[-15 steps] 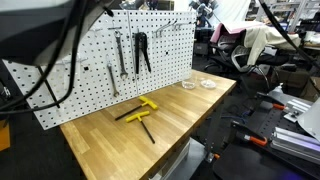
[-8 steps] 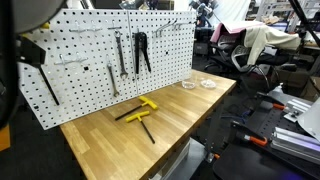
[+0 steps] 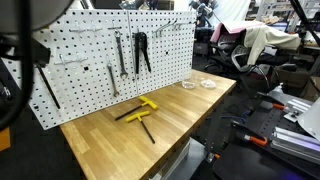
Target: Hang the objects on the slat wall
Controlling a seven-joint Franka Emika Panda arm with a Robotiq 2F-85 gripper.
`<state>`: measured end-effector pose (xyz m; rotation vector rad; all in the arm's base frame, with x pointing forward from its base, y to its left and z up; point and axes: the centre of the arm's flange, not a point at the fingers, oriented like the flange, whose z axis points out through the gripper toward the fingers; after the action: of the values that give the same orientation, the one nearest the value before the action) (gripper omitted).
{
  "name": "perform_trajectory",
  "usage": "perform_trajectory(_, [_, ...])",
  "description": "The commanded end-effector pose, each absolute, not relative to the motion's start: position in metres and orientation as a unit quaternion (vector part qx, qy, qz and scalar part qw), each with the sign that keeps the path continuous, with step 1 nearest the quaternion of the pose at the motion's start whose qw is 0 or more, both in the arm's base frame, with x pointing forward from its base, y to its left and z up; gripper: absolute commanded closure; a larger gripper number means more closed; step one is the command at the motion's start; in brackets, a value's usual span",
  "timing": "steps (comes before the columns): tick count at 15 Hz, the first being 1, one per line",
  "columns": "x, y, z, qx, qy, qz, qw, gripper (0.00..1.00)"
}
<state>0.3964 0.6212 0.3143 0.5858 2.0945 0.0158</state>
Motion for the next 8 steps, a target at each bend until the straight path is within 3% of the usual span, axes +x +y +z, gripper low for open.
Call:
perform_trajectory(1, [0.396, 0.621, 0.314, 0.238, 0.853, 0.006, 0.465, 0.0])
perform_trajectory(5, [0.407, 0.615, 0.306, 0.247, 0.849, -0.002, 0.468, 0.0])
perform_trajectory(8, [0.432, 0.587, 0.285, 0.303, 0.82, -0.063, 0.481, 0.0])
